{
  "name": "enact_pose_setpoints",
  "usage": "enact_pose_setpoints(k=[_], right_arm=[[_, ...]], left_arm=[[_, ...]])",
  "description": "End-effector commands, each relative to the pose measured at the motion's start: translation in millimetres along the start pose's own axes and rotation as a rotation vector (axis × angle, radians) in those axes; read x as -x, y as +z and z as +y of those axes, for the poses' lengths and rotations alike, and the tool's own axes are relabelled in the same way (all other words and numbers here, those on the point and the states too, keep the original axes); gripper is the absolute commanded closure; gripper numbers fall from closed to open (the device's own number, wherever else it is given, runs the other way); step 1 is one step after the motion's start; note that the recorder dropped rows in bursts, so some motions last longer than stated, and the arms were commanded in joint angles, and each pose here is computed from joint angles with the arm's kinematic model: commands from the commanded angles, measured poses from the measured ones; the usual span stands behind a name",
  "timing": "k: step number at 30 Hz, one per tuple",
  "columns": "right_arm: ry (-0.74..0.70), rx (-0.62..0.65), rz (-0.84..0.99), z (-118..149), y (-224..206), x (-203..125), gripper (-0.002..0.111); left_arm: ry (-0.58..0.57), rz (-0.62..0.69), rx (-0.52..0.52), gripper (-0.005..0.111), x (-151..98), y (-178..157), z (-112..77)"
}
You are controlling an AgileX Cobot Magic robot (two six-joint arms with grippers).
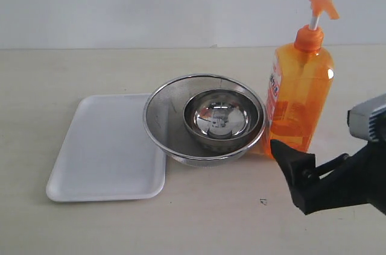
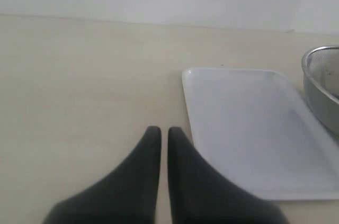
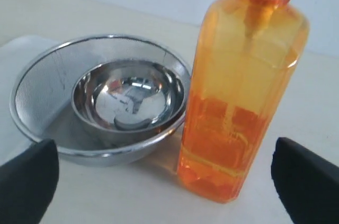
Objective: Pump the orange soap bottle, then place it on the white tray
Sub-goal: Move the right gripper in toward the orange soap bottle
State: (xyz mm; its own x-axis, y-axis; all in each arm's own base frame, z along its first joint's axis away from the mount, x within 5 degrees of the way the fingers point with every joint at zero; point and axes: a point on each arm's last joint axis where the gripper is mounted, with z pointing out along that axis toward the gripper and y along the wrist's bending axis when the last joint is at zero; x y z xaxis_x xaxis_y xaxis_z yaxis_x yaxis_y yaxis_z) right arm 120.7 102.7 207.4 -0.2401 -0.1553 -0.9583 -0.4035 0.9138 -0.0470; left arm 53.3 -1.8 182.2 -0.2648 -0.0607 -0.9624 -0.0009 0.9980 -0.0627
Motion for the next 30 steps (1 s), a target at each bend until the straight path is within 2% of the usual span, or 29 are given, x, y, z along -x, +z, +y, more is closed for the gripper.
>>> enact_pose_setpoints(k=[1,8,14,21,26,30], right_arm=[[-0.011,-0.073,-0.108,-6,-6,-1,0.005],[-0.054,-0.107,-0.076,-6,-1,-10,0.005],[-0.062,-0.23,-0.111,-3,19,-23,0.005],[-0.074,-0.249,-0.069,23,58,-39,0.005],[-0.009,-0.373,-0.05,10,63,-38,0.005],[0.056,-0.397,-0.075,-2,69,-35,0.005]], left_arm=[[0.003,-0.014,-0.007,0.102,0,0,-0.3],[0.003,-0.014,-0.007,0.102,0,0,-0.3],[0.003,-0.014,-0.007,0.102,0,0,-0.3],[0.003,-0.014,-0.007,0.102,0,0,-0.3],[0.003,-0.014,-0.007,0.102,0,0,-0.3],[0.003,-0.014,-0.007,0.102,0,0,-0.3]])
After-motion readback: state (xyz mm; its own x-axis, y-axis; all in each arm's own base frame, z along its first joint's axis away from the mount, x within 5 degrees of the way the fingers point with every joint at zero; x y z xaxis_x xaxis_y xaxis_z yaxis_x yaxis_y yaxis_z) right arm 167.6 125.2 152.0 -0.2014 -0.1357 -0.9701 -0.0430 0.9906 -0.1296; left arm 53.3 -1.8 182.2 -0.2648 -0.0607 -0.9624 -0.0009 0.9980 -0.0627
